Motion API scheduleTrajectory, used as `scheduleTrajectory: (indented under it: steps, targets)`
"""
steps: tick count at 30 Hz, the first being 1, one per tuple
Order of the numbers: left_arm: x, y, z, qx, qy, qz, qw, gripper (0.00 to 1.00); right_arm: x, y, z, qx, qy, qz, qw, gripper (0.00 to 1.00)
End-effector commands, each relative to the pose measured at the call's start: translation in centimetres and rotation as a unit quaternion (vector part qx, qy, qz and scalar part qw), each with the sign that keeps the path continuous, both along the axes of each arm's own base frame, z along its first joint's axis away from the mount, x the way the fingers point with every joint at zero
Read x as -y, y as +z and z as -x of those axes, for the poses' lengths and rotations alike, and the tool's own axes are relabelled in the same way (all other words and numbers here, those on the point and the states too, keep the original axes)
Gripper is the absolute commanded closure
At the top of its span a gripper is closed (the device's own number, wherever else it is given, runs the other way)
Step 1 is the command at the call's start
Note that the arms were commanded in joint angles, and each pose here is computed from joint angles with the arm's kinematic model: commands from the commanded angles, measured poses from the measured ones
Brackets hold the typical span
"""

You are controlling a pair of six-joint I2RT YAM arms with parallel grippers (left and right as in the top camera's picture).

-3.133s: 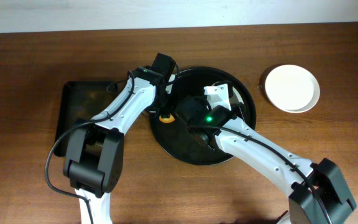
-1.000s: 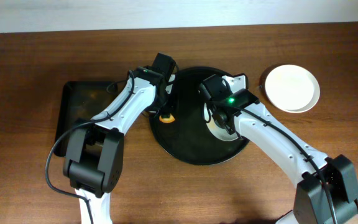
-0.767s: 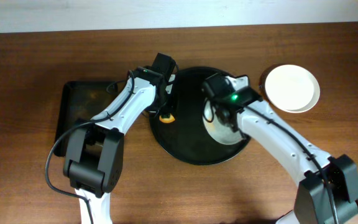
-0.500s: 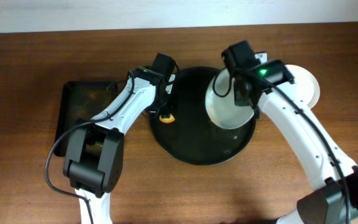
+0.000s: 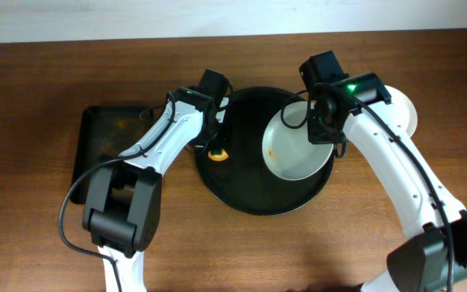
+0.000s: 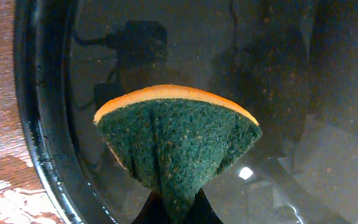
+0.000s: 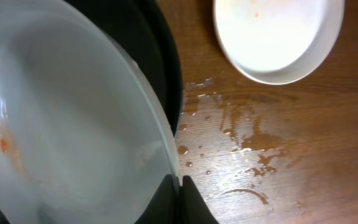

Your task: Clean dirty plates on tray and stack at the side

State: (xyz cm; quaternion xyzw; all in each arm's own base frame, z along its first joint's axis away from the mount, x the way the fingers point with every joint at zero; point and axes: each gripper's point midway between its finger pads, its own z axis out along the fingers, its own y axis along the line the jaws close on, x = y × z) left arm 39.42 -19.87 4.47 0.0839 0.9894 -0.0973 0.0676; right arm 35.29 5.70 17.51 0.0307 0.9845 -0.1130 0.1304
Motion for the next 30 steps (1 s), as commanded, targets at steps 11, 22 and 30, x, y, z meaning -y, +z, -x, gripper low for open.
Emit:
scheduleTrajectory:
  steps: [11,22,30]
  targets:
    - [0.6,2.0,-0.6,0.020,-0.008,0.023,1.000,1.00,0.8,-1.8,0.6,-0.045,-0.032,-0.044,0.998,0.96]
    - [0.7,2.0,-0.8,0.024,-0.008,0.024,0.999,1.00,3.4,-1.1,0.0,-0.031,-0.017,0.050,0.998,0.96]
    - [0.8,2.1,-0.8,0.026,-0.008,0.025,0.999,1.00,5.4,2.2,-1.8,0.030,-0.018,0.156,0.987,0.96]
